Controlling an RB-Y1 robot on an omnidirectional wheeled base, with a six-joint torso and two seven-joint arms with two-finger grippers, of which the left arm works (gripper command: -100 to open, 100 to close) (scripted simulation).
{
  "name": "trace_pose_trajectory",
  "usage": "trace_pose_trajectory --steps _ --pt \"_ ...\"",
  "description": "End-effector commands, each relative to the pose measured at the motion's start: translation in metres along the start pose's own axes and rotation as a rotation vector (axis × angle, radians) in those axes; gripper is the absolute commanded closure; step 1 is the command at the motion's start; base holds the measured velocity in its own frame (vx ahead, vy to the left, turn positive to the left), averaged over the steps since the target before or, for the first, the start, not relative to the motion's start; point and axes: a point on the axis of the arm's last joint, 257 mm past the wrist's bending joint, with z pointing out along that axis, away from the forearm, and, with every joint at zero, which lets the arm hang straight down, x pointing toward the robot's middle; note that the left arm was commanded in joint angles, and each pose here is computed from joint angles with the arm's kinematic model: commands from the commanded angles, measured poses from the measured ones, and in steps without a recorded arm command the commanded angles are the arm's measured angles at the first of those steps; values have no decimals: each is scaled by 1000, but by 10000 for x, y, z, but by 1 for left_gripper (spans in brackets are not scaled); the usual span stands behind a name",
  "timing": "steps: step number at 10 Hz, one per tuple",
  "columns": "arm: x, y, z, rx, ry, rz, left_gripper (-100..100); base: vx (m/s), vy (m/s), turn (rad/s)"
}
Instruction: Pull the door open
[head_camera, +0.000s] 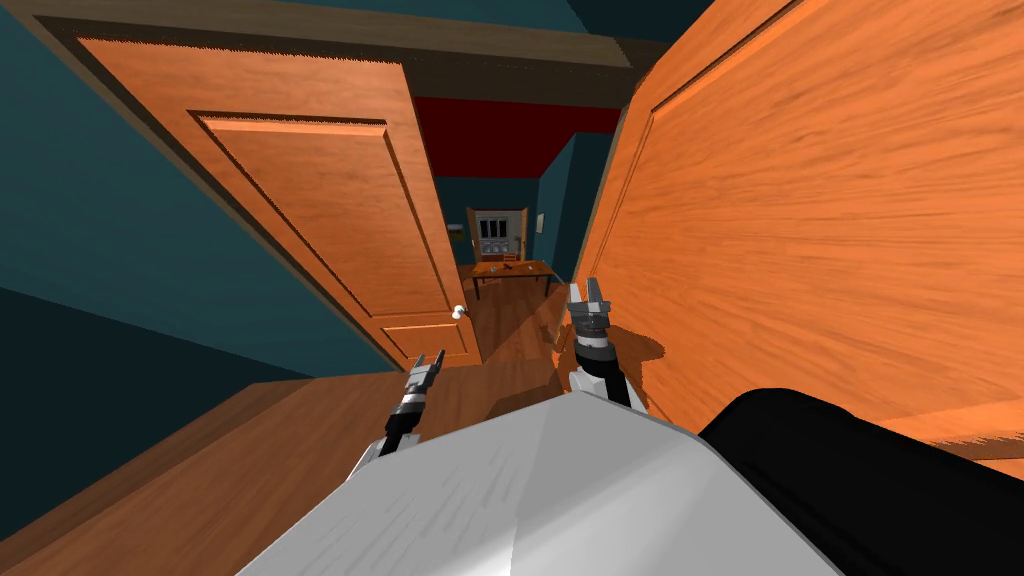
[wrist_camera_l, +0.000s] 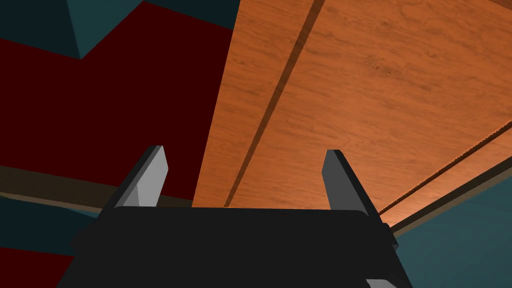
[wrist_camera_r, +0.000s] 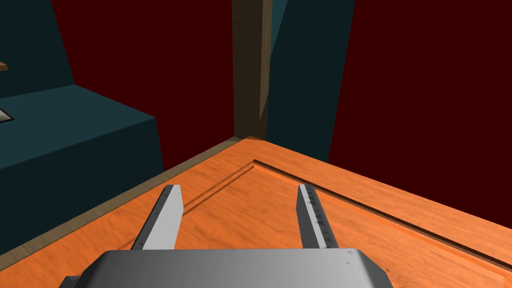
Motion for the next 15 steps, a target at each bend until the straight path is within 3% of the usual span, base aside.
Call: trace_pose_trajectory --steps 1,9,15 --pt "67 37 -13 -3 17 28 -100 96 -12 -3" --pt "482 247 -166 -13 118 174 -100 124 -6 -2" --pt "698 352 -275 -13 177 253 -100 132 -3 -1"
